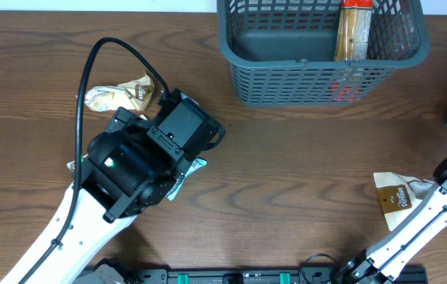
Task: Pack container
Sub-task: 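Grasp the blue tissue multi-pack with the right gripper and lift, then carry the tissue pack with the right gripper into the grey basket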
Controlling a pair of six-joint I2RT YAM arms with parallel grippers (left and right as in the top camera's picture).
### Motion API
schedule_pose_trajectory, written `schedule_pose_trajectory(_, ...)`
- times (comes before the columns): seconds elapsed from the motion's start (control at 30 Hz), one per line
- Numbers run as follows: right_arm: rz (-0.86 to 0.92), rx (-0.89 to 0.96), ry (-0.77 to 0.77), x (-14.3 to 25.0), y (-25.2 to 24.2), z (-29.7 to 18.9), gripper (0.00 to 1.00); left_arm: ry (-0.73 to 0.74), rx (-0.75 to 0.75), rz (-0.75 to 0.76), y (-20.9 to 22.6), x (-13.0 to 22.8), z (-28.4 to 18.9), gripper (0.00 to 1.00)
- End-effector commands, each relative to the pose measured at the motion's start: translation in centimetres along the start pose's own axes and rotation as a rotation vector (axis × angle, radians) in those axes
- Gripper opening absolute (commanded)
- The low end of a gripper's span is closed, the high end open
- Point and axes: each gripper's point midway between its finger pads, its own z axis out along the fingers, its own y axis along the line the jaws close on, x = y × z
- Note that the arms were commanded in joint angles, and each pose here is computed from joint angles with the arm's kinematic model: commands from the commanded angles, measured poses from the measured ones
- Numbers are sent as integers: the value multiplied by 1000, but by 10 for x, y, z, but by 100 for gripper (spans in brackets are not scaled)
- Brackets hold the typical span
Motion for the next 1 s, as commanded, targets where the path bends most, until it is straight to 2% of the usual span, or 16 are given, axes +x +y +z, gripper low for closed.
schedule_pose_trajectory(0.0,-24,-48,-192,-56,31,-66,1,7,-4,-8,1,0,1,99)
schedule_pose_trajectory(0.17,-44,-58,-372,-92,63,-150,2,7,-4,-8,1,0,1,99)
schedule_pose_trajectory(0.27,-101,-150,-484,-104,96,-199,1,7,-4,-8,1,0,1,99)
schedule_pose_trajectory(0.4,-172,-252,-606,-110,141,-259,1,7,-3,-8,1,0,1,99)
schedule_pose_trajectory(0.57,-257,-295,-695,-104,189,-316,2,7,-3,-9,1,0,1,99)
schedule_pose_trajectory(0.8,-356,-351,-788,-88,249,-373,2,7,-3,-8,1,0,1,99)
schedule_pose_trajectory(0.97,-370,-289,-769,-83,279,-366,1,7,-3,-8,1,0,1,99)
